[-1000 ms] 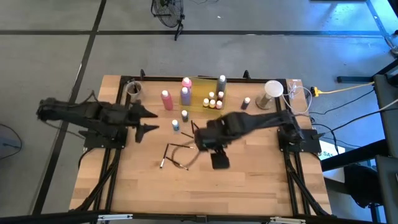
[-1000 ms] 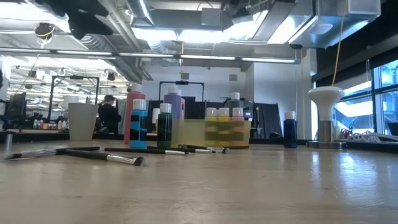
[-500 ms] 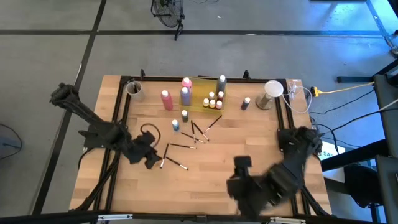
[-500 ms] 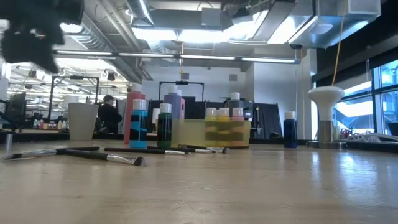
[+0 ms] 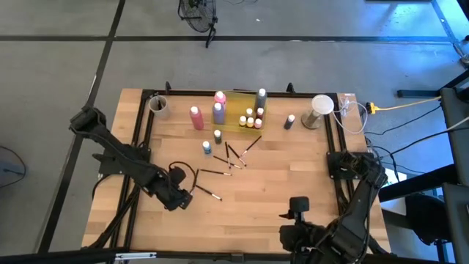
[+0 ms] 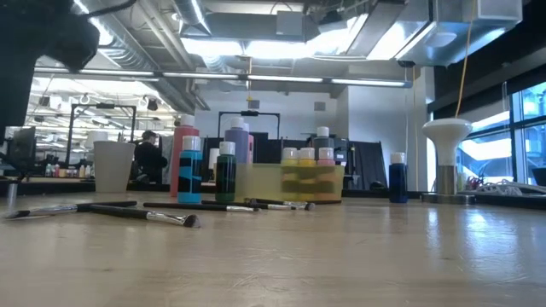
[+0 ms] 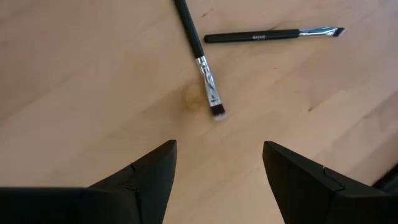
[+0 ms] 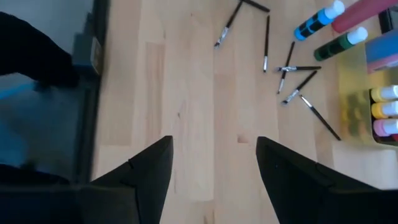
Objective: Pick & Place Paint Supplies
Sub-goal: Put the silver paintbrush into the white cup
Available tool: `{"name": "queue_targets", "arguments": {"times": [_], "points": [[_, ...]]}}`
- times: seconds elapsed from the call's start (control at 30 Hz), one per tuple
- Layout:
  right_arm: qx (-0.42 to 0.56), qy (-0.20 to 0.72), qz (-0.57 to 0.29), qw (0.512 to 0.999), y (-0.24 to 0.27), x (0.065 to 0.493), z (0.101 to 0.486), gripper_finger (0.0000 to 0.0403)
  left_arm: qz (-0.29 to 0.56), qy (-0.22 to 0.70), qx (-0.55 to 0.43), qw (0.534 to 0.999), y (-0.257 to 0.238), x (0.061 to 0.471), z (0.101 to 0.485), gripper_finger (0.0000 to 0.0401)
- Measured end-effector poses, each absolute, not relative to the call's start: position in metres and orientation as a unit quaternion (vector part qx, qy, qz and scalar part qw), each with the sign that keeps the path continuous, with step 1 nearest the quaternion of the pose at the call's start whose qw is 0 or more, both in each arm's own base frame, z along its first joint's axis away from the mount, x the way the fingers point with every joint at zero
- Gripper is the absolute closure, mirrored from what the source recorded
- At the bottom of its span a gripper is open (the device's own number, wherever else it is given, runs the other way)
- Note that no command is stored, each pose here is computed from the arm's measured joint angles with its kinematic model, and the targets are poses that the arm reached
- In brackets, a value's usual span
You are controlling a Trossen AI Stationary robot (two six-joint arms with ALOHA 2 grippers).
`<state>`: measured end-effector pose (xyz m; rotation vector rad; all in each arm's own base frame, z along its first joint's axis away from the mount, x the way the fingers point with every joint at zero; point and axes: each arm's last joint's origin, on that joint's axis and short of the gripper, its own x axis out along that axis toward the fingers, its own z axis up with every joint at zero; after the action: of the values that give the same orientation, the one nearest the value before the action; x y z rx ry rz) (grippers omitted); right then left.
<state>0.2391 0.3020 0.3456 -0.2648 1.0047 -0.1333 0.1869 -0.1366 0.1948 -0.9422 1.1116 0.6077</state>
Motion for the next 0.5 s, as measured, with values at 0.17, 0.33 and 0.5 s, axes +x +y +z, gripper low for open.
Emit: {"name": "queue_targets", "arguments": {"times": [0.17,0.33,0.5], "points": [[-0.147,0.5,-0.069,0.851,0.302,0.24,0.33,0.0169,0.308,0.534,-0.359,0.701,-0.152,0.207,0.205,0.0187],[-0.132,0.528,-0.067,0.836,0.303,0.238,0.319,0.0169,0.328,0.562,-0.305,0.695,-0.166,0.225,0.198,0.0196],[-0.096,0.524,-0.085,0.842,0.305,0.239,0.314,0.0169,0.315,0.577,-0.277,0.7,-0.173,0.236,0.18,0.0196]]}}
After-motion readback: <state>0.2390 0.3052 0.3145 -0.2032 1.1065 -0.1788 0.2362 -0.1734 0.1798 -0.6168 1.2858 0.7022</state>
